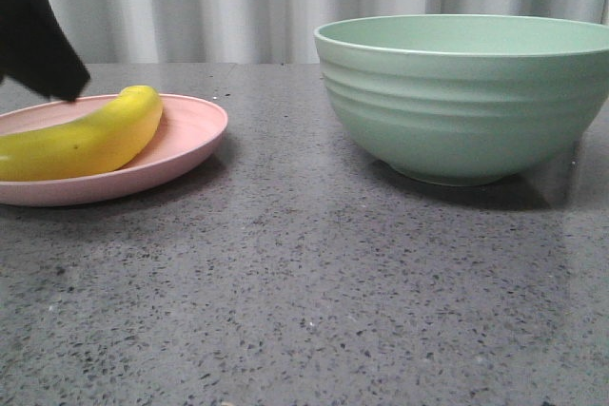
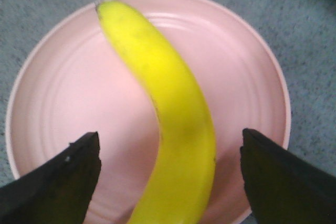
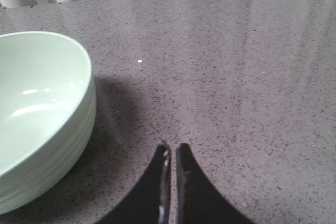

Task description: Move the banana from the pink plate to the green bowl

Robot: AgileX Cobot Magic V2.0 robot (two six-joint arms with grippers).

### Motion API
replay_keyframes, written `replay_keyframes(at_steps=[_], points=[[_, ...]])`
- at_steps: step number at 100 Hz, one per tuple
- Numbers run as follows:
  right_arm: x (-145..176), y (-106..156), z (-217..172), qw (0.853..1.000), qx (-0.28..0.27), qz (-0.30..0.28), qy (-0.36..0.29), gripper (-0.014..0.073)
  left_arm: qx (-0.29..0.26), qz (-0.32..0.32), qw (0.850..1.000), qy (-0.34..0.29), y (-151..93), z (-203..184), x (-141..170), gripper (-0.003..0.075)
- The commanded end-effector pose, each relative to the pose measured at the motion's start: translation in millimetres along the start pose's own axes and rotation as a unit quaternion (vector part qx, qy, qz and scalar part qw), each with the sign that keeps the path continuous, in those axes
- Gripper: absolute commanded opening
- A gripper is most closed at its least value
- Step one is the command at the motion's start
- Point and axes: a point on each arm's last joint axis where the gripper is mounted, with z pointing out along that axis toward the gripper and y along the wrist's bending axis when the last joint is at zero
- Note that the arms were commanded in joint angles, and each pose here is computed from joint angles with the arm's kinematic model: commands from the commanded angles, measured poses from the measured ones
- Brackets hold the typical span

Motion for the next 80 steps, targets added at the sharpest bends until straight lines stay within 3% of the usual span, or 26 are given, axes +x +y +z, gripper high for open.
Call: replay_keyframes(at_steps=[1,47,64,80], points=[[-21.1,3.1,-4.0,0.999,-0.009,-0.009,-0.052,-0.0064,0.004,0.008,1.000,-0.015,-1.9,-2.3,-15.2,0.0510],[-28.6,4.8,-8.0,0.998,-0.013,-0.013,-0.052,-0.0064,0.018,0.019,0.997,0.068,-1.0,31.7,-24.3,0.0502],[-27.6,4.8,-7.9,0.999,-0.013,-0.013,-0.047,-0.0064,0.022,0.019,0.995,0.096,-1.2,36.6,-22.9,0.0362],[-28.6,4.9,-8.6,0.999,-0.013,-0.013,-0.046,-0.0064,0.022,0.019,0.995,0.095,-1.2,36.4,-23.4,0.0169]])
